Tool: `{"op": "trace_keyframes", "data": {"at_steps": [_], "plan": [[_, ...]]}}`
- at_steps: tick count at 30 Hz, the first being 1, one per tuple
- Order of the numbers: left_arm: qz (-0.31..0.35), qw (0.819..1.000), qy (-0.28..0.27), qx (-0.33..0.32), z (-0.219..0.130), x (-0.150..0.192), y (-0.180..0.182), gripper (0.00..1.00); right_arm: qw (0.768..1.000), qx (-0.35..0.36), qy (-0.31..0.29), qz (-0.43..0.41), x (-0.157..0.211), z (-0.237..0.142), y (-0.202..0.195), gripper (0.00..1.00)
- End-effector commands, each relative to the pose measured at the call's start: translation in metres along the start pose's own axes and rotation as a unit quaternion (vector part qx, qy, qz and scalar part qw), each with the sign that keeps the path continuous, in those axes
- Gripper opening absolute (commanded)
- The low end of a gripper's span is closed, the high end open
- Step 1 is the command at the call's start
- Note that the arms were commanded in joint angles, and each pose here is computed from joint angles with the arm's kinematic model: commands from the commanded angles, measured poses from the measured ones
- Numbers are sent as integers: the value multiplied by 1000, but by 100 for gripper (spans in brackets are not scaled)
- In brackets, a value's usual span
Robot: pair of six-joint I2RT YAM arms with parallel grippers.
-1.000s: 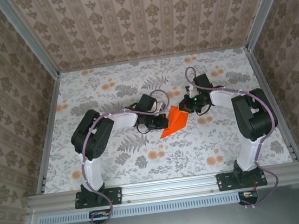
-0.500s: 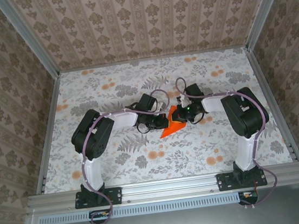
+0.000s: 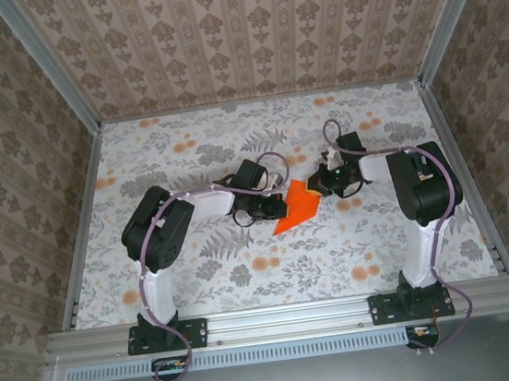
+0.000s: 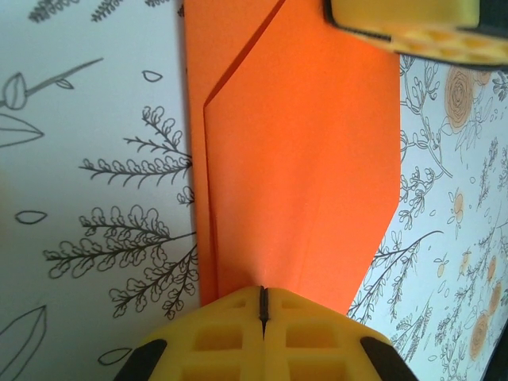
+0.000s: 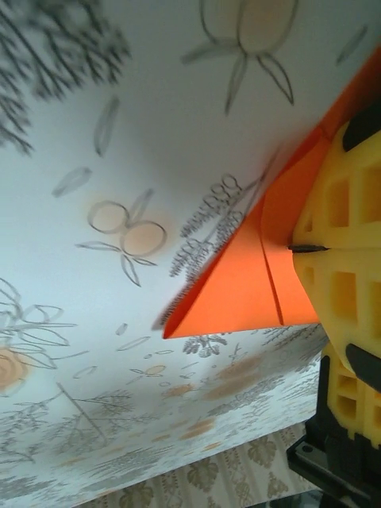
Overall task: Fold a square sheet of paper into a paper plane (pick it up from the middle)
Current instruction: Fourth fold the wing at the center of the table.
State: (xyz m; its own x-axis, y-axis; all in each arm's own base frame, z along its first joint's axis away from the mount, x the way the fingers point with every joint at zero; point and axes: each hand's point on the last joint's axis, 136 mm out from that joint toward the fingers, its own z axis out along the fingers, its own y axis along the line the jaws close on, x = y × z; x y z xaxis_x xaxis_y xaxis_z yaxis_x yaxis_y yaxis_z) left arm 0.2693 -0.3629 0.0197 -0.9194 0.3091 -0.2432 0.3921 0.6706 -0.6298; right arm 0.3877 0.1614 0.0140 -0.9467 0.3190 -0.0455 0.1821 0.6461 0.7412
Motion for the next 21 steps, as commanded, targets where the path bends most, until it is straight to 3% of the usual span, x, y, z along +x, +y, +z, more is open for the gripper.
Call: {"op": "trace_keyframes", "data": {"at_steps": [1, 9, 14, 21], "plan": [[-62, 987, 120, -86, 7, 76, 51, 0, 995, 60, -72, 44, -40, -14, -44, 4], [-52, 990, 111, -76, 9, 66, 44, 0, 994, 21, -106, 25, -55, -39, -11, 4], [-35, 992, 101, -70, 8, 55, 39, 0, 996, -15, -88, 9, -18, -35, 14, 6], [-4, 993, 100, -60, 5, 50, 36, 0, 999, -28, -9, 15, 39, 9, 30, 6]]}}
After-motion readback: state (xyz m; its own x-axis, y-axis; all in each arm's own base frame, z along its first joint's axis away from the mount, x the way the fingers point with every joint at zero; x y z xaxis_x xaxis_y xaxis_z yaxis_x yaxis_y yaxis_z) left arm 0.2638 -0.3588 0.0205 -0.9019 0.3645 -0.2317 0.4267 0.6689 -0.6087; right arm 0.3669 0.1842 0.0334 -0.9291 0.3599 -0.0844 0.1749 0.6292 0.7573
